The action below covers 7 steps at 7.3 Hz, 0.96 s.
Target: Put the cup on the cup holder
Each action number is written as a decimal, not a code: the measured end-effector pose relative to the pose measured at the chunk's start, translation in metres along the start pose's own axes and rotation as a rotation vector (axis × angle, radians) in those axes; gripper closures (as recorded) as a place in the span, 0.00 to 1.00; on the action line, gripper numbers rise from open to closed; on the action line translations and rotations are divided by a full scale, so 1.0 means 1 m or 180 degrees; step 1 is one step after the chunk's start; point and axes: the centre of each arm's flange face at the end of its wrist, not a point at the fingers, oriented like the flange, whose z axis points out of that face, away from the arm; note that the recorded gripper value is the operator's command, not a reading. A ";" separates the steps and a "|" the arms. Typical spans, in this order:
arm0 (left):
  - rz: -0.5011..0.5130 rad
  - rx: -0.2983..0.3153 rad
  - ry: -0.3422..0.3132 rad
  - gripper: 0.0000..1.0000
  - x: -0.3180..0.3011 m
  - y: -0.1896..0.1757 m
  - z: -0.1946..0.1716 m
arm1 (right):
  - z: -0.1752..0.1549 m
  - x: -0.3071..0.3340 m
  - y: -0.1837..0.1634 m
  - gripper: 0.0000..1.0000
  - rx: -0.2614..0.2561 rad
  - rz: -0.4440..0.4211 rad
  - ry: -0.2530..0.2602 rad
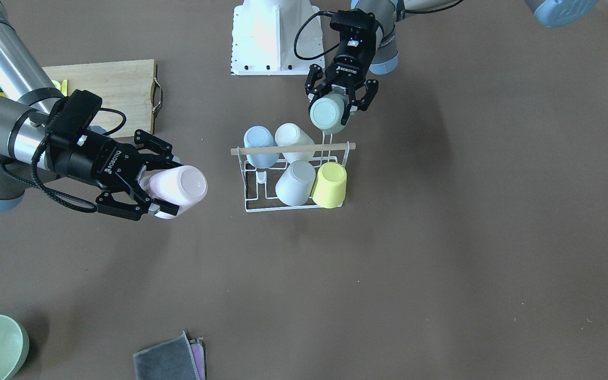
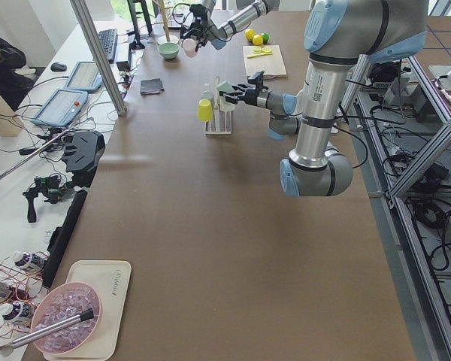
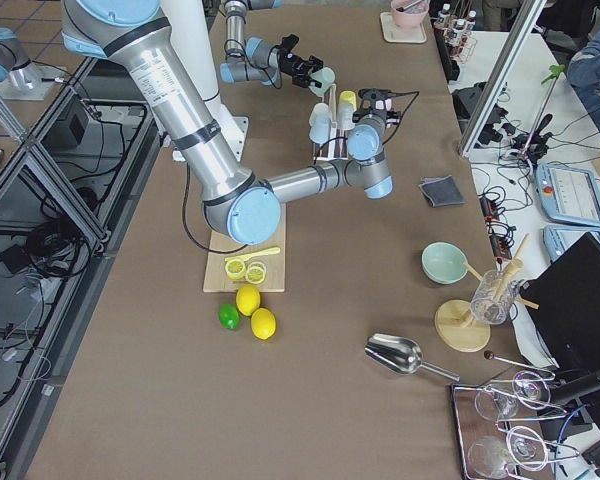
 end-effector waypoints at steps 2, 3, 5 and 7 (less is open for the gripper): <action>0.0014 -0.0004 -0.0006 1.00 -0.001 0.002 0.001 | 0.005 -0.020 0.002 1.00 0.0406 0.0242 -0.0068; 0.0021 -0.0008 -0.0008 1.00 -0.001 0.003 0.001 | 0.006 -0.028 0.003 1.00 0.0583 0.0339 -0.0094; 0.0023 -0.0003 -0.0015 1.00 -0.001 0.002 0.002 | 0.012 -0.040 0.002 1.00 0.0816 0.0557 -0.0205; 0.0023 -0.0002 -0.0014 1.00 -0.001 0.002 0.003 | 0.024 -0.046 0.002 1.00 0.0888 0.0692 -0.0282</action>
